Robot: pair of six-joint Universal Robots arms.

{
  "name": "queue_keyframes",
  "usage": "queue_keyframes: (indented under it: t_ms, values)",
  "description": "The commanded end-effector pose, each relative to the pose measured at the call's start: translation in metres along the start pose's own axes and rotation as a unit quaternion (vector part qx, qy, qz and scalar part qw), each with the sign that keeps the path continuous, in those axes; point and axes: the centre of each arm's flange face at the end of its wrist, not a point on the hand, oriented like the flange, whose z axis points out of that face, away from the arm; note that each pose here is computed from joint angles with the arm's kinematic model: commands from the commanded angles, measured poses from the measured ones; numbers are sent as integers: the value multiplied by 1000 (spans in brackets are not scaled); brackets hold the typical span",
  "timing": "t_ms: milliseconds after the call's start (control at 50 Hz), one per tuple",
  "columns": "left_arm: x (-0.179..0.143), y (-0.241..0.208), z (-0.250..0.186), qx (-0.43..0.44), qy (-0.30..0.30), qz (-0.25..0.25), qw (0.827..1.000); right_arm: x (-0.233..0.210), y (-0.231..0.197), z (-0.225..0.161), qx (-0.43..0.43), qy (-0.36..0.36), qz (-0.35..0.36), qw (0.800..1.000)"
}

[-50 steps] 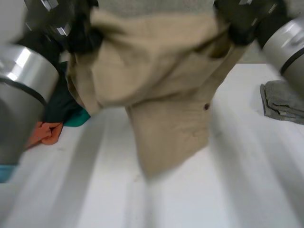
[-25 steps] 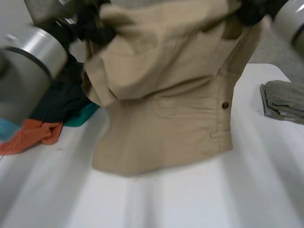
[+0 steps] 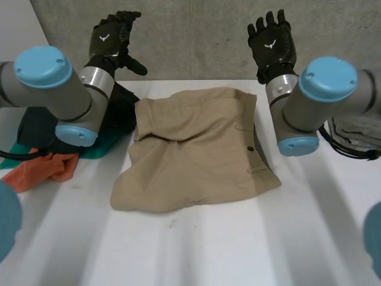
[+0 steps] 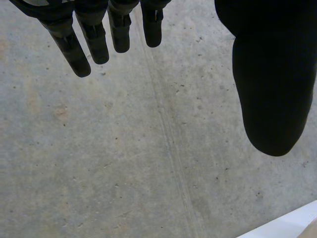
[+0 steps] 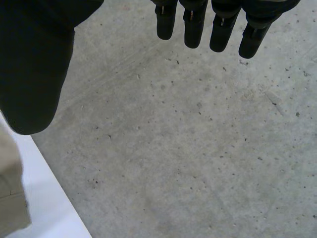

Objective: Fold the laundry.

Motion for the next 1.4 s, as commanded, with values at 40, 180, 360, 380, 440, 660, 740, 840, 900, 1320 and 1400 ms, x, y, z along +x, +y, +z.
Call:
queue_keyframes:
  t_ms: [40,180,360,380,440,660,740,840,900,1320,1400]
  values:
    - [13,-38,-64,-60,-2,50,997,25,-25,-61,-87,-92,0,992]
    - [23,-22,-160,-207,11,115,971,19,15,-127,-232,-204,15,951]
    - [31,21,-243,-328,38,139,934,-4,40,-177,-268,-295,58,915]
    - [30,30,-245,-334,38,139,932,-5,42,-178,-262,-294,57,918]
    - [24,49,-243,-343,30,139,928,-9,49,-176,-239,-281,54,928]
    - [-2,86,-227,-357,2,132,925,-34,82,-172,-231,-282,51,930]
    - [-3,93,-225,-361,4,131,923,-39,88,-169,-224,-279,46,933]
    - [0,87,-217,-327,5,136,935,-34,89,-159,-202,-255,43,944]
    - [5,73,-212,-299,7,140,944,-35,89,-162,-204,-258,43,943]
    - [54,-46,-282,-365,92,192,906,65,-8,-231,-343,-351,-38,870]
    - [63,-48,-305,-410,129,212,878,78,-15,-245,-359,-372,-61,854]
